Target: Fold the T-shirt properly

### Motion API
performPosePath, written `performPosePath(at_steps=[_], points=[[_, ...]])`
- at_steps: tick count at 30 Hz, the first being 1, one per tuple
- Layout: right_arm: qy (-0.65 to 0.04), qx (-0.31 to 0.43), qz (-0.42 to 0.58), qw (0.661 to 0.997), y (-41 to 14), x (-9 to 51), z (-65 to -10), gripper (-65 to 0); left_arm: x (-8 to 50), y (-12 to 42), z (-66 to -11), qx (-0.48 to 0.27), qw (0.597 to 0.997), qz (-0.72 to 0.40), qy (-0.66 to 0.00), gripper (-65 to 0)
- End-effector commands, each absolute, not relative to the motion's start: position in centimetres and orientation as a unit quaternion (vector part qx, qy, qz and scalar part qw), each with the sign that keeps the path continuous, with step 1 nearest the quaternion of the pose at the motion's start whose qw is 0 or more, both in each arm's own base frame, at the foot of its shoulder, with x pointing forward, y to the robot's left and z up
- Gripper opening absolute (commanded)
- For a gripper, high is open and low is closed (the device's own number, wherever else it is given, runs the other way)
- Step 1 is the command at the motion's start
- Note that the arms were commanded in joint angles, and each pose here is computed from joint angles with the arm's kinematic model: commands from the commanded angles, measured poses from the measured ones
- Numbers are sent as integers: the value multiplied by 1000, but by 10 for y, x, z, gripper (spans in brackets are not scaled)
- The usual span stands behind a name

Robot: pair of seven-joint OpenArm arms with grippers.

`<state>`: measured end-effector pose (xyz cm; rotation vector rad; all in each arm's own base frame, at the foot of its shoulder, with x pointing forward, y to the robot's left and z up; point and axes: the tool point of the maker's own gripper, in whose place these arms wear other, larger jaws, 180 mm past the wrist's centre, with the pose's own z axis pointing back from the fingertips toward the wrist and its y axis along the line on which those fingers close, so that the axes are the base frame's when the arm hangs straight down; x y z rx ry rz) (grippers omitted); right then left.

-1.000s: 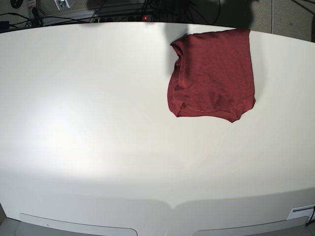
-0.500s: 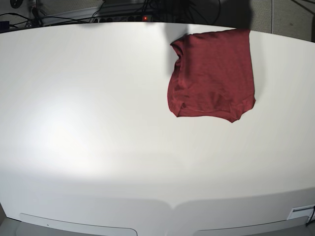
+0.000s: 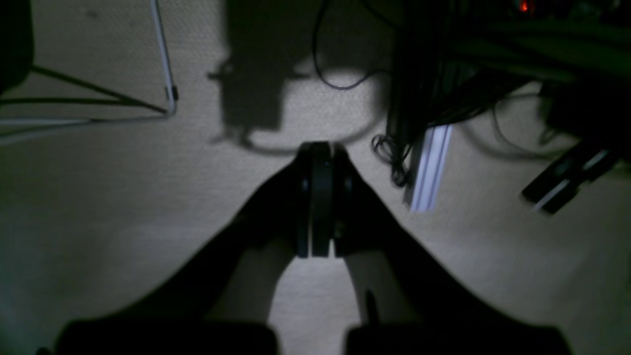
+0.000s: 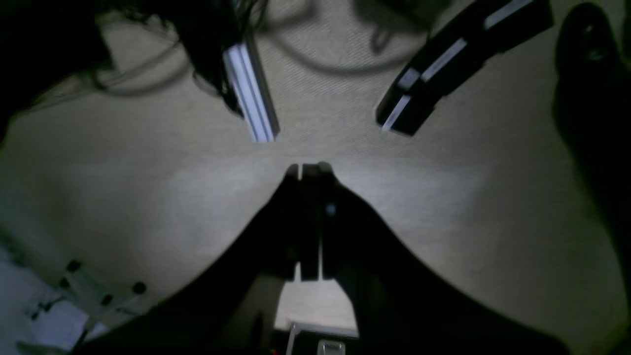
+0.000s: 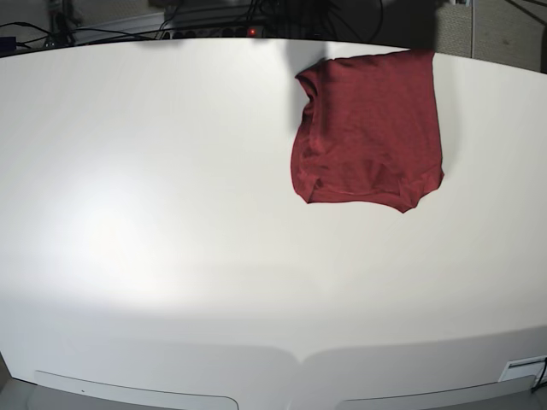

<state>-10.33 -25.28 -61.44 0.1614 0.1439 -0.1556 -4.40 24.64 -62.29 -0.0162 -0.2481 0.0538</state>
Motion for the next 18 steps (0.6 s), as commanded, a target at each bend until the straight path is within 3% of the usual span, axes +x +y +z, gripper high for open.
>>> performPosePath(at_steps=[1,6,18], points=[[64,75,-78,992,-262,-95,-614,-650,-51,239,-624,-14,992,33,-121,-624],[45,94,-71,992,-245,-57,-624,-650,-39,201,-636,-25,991,47,-125,-623],[56,111,-20,992,-215,-51,-632,-650,-22,199,-639,-2,987,72,-143,-623]])
